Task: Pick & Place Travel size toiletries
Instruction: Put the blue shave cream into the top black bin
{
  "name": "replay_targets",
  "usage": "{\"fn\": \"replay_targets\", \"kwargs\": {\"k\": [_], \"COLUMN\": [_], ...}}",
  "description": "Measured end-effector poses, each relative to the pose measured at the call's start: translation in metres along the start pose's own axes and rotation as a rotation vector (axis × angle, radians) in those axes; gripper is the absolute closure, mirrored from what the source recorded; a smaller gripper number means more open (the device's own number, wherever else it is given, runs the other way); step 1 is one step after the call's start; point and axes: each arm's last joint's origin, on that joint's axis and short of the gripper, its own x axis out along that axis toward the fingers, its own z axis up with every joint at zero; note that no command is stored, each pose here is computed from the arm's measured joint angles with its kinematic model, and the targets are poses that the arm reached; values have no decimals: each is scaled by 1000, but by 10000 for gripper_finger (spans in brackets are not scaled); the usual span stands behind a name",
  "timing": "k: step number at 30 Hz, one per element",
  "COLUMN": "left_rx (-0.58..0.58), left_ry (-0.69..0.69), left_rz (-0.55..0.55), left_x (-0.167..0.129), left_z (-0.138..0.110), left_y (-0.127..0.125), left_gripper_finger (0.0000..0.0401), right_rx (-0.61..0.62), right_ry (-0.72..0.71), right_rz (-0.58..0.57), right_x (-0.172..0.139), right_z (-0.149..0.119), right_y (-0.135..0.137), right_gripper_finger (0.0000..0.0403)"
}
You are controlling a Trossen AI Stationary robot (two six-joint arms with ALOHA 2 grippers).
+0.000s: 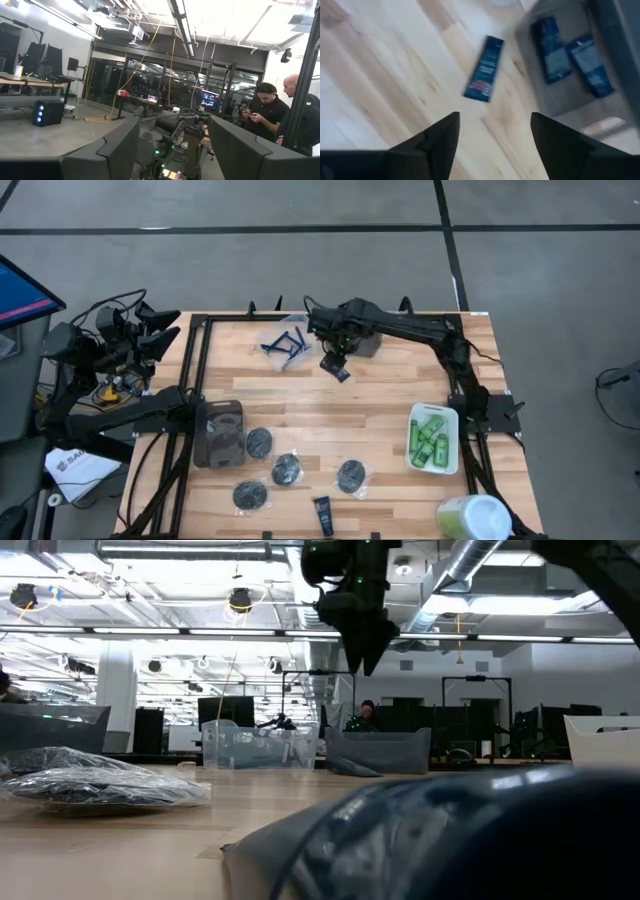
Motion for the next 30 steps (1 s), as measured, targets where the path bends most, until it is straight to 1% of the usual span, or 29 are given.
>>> {"fn": "replay_targets", "kwargs": {"k": [2, 5, 7, 9, 13, 15, 17, 20, 23, 25, 28, 30], "left_rx": [0, 0, -1, -1, -1, -1, -1, -3, -3, -3, -3, -3], "left_ry": [0, 1, 6, 7, 6, 5, 5, 5, 2, -1, -2, -3], "left_rz": [0, 0, 2, 2, 6, 6, 8, 10, 17, 27, 33, 32], "left_x": [0, 0, 0, 0, 0, 0, 0, 0, 0, 0, 0, 0], "left_z": [0, 0, -1, -1, -1, -1, -1, -1, -1, 0, 0, 0], "left_y": [0, 0, 0, 0, 0, 0, 0, 0, 1, 1, 1, 1], "left_gripper_finger": [170, 170, 170, 170, 170, 170, 170, 170, 170, 170, 170, 170], "right_rx": [3, 52, 91, 155, 235, 244, 223, 192, 203, 205, 212, 216], "right_ry": [-25, -97, -155, -223, -259, -252, -222, -205, -213, -187, -184, -163], "right_rz": [11, 45, 66, 93, 108, 105, 94, 88, 90, 79, 79, 58], "right_x": [5, 18, 27, 38, 72, 84, 94, 105, 112, 120, 128, 132], "right_z": [-11, -32, -48, -58, -70, -71, -70, -63, -53, -49, -37, -31], "right_y": [6, 13, 10, 6, 1, -1, -1, 1, 0, -1, 0, -2], "right_gripper_finger": [164, 169, 176, 184, 193, 190, 180, 154, 127, 113, 106, 106]}}
